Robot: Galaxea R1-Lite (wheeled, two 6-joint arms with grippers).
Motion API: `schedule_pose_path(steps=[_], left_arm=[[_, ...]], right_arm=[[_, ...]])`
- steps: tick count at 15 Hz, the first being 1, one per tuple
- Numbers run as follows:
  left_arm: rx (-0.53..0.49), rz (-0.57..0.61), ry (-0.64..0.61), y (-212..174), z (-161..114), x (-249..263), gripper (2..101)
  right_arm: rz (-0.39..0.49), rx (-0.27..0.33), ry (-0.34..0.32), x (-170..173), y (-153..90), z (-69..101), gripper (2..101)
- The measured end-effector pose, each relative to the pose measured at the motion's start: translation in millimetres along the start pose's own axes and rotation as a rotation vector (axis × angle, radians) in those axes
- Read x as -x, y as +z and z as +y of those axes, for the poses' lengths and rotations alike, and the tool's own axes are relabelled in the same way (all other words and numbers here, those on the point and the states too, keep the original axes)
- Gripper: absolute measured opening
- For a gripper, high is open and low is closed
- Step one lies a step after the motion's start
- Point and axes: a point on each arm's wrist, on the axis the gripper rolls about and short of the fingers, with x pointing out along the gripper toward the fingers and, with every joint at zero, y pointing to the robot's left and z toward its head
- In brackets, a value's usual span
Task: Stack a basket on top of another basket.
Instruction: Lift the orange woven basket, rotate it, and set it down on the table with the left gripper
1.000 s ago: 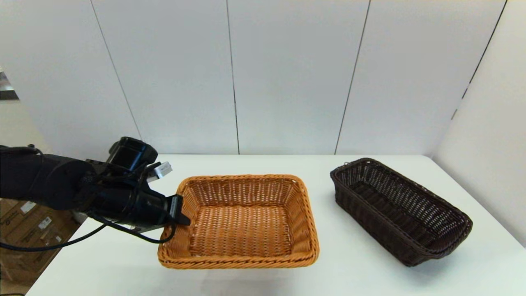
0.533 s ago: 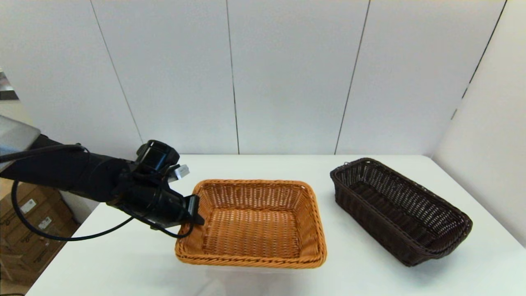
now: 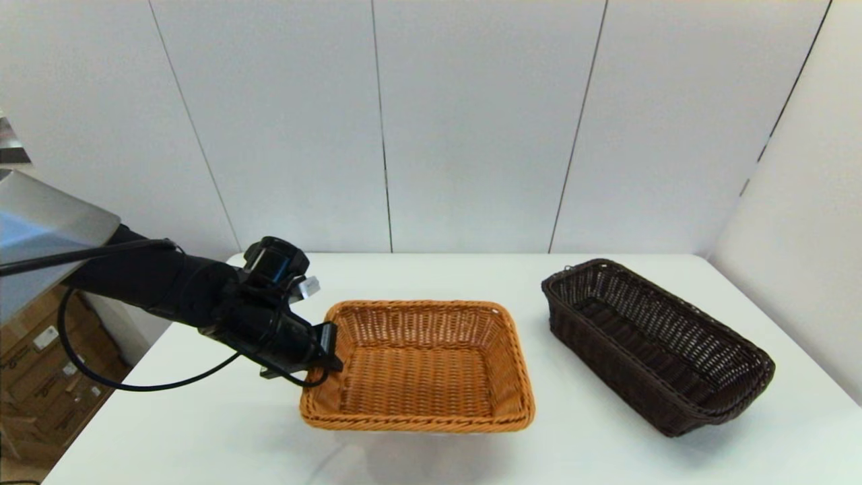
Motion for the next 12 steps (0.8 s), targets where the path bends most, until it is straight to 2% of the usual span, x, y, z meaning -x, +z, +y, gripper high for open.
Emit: schedule_pose_path(steps=[12], left_arm=[[-0.008,0.017,-0.007,-1.1,-3.0,-5.0,14.8]], right_arm=[[0.0,-0.002,0.0,0.0,0.0,0.0,97.4]])
